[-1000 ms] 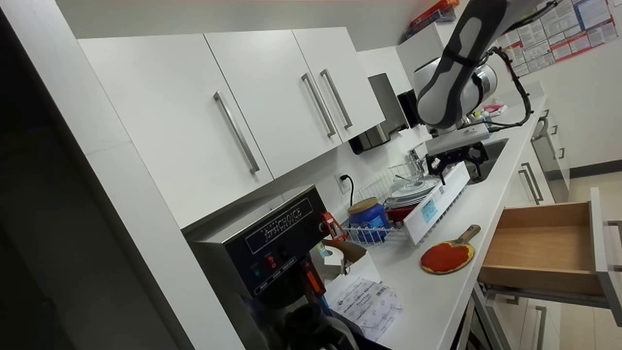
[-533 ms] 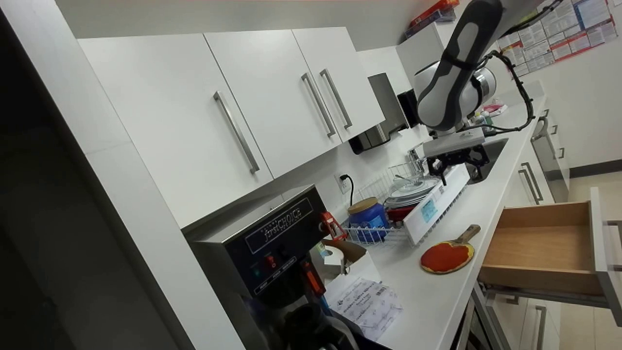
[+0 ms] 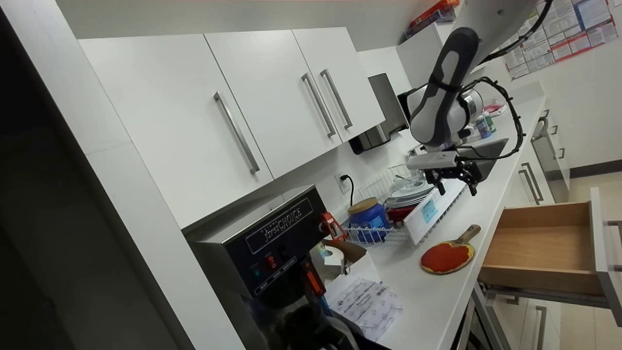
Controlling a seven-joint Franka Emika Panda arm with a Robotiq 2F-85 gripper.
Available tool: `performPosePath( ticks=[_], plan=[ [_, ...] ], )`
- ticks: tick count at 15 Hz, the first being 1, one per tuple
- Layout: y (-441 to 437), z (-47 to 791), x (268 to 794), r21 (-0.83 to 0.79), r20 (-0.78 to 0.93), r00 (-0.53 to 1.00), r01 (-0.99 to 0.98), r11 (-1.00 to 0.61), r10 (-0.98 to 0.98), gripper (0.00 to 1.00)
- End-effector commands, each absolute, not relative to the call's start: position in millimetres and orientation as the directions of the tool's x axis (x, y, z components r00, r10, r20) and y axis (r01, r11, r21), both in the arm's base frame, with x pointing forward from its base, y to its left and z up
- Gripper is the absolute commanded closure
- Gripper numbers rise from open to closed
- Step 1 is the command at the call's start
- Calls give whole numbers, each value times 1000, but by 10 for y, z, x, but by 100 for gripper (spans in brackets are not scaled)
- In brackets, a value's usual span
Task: Take the paddle from the counter and place it in the drawer
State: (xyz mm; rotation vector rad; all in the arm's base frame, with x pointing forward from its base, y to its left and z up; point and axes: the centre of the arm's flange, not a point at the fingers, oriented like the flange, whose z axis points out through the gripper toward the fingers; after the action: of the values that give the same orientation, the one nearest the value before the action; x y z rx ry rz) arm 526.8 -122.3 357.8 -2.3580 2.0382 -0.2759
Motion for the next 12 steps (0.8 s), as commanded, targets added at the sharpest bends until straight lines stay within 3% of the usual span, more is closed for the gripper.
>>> performPosePath(
  ticks=[1, 5, 12],
  plan=[
    [-1317, 3393, 5564, -141, 93, -61, -989, 48, -994, 0],
    [-1458, 3073, 5662, -123, 78, -245, -964, 234, -966, 0],
    [-1570, 2586, 5771, -95, 22, -193, -977, 190, -981, 0]
  ],
)
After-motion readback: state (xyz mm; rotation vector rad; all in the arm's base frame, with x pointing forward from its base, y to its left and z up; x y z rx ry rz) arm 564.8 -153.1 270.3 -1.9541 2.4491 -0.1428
